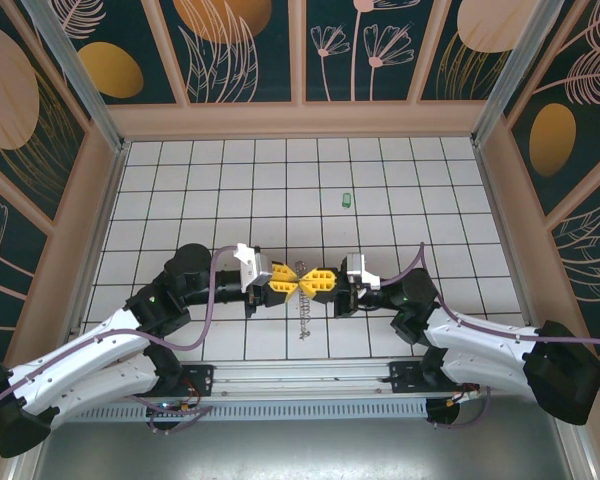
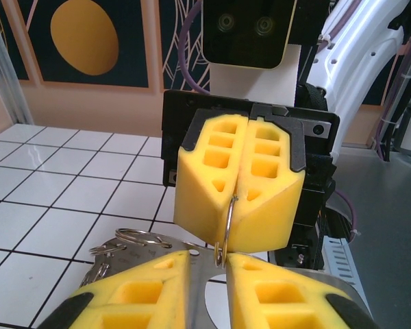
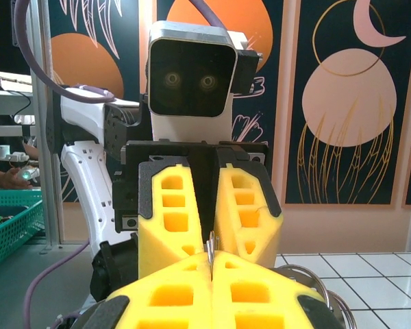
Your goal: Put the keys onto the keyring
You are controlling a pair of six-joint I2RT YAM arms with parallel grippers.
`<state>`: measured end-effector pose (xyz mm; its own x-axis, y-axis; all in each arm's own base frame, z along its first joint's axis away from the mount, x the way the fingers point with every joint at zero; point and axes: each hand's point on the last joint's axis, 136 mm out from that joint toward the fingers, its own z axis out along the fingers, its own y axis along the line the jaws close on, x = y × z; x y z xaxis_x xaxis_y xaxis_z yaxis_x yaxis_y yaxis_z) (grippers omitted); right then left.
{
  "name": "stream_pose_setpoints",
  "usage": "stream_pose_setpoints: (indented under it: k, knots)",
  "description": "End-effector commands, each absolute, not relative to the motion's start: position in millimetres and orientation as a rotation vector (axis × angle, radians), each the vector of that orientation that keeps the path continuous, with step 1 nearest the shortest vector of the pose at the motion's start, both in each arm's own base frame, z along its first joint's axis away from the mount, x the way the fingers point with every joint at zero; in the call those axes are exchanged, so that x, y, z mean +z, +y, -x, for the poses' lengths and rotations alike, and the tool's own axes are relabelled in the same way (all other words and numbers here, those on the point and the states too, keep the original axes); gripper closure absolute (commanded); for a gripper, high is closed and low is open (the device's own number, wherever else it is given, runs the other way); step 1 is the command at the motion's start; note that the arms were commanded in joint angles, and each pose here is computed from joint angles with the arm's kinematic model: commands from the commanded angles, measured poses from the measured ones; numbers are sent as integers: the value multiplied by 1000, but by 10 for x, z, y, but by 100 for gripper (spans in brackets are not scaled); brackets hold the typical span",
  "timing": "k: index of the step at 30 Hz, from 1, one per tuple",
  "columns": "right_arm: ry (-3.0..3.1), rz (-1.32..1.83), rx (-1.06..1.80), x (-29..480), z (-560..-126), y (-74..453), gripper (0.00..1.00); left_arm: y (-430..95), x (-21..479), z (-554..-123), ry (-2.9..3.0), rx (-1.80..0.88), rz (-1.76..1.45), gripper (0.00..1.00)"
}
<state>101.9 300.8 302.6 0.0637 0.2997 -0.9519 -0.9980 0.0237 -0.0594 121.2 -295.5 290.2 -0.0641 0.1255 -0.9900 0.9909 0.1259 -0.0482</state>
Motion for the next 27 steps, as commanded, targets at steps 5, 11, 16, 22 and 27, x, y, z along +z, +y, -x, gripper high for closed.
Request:
stream_pose_setpoints:
  k: [5, 11, 16, 22, 27]
  knots:
    - [922, 1050, 1302, 2991, -920, 3002, 100, -2955, 3049, -1222, 1362, -1084, -1167, 76]
    - [928, 1079, 1308, 2964, -894, 3017, 100, -2932, 3052, -1233, 1365, -1068, -1161, 76]
    - [933, 1094, 1316, 2943, -883, 3037, 100, -2931, 3046, -1220, 1365, -1071, -1167, 80]
    - [950, 1105, 1314, 2895, -898, 3062, 100, -2924, 3046, -1214, 1361, -1071, -1168, 89]
    - [964, 1107, 1302, 2861, -915, 3067, 100, -2917, 3043, -1204, 1360, -1071, -1171, 85]
